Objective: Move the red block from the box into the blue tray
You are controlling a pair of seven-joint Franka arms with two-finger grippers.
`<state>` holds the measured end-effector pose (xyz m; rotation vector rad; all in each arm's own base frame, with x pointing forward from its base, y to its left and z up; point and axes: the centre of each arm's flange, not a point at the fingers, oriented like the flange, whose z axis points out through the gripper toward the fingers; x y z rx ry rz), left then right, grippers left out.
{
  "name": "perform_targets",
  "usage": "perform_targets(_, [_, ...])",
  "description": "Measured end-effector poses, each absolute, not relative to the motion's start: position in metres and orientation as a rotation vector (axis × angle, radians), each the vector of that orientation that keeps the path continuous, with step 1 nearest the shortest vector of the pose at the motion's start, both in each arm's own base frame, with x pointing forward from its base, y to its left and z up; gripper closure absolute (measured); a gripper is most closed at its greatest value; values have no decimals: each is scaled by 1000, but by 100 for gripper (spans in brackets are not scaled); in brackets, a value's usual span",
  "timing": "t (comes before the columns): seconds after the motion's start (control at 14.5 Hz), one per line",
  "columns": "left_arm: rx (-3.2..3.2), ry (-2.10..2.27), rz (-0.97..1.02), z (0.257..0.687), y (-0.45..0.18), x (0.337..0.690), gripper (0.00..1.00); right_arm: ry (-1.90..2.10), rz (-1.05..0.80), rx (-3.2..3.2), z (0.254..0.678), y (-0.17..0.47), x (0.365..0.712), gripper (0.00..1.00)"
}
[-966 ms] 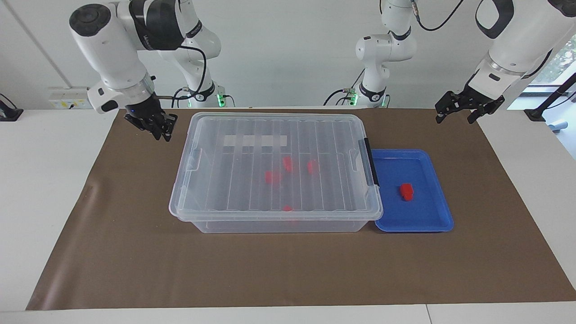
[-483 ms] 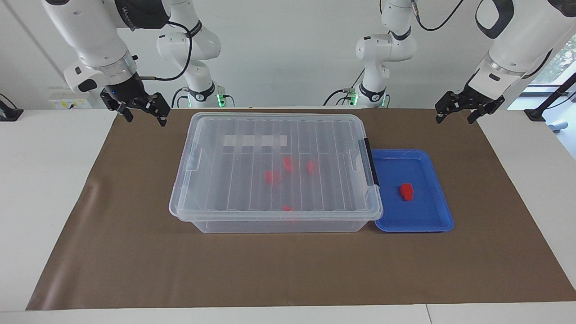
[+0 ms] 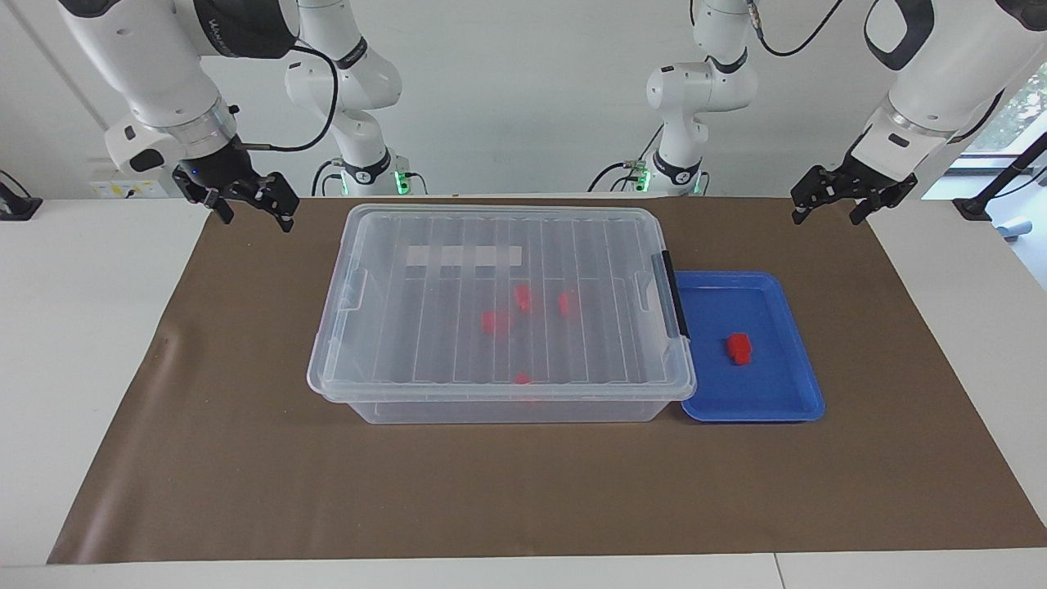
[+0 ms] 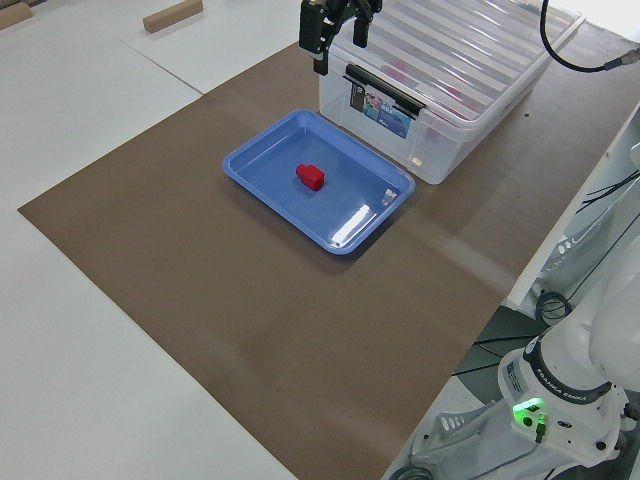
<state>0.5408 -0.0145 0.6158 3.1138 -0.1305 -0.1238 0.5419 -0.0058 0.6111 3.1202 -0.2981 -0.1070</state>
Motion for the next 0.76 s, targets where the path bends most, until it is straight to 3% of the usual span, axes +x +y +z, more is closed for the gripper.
perform_targets(0.76, [3118,-132,-11,620,-15,549,0,-284,-79,3124,621,-1,536,0])
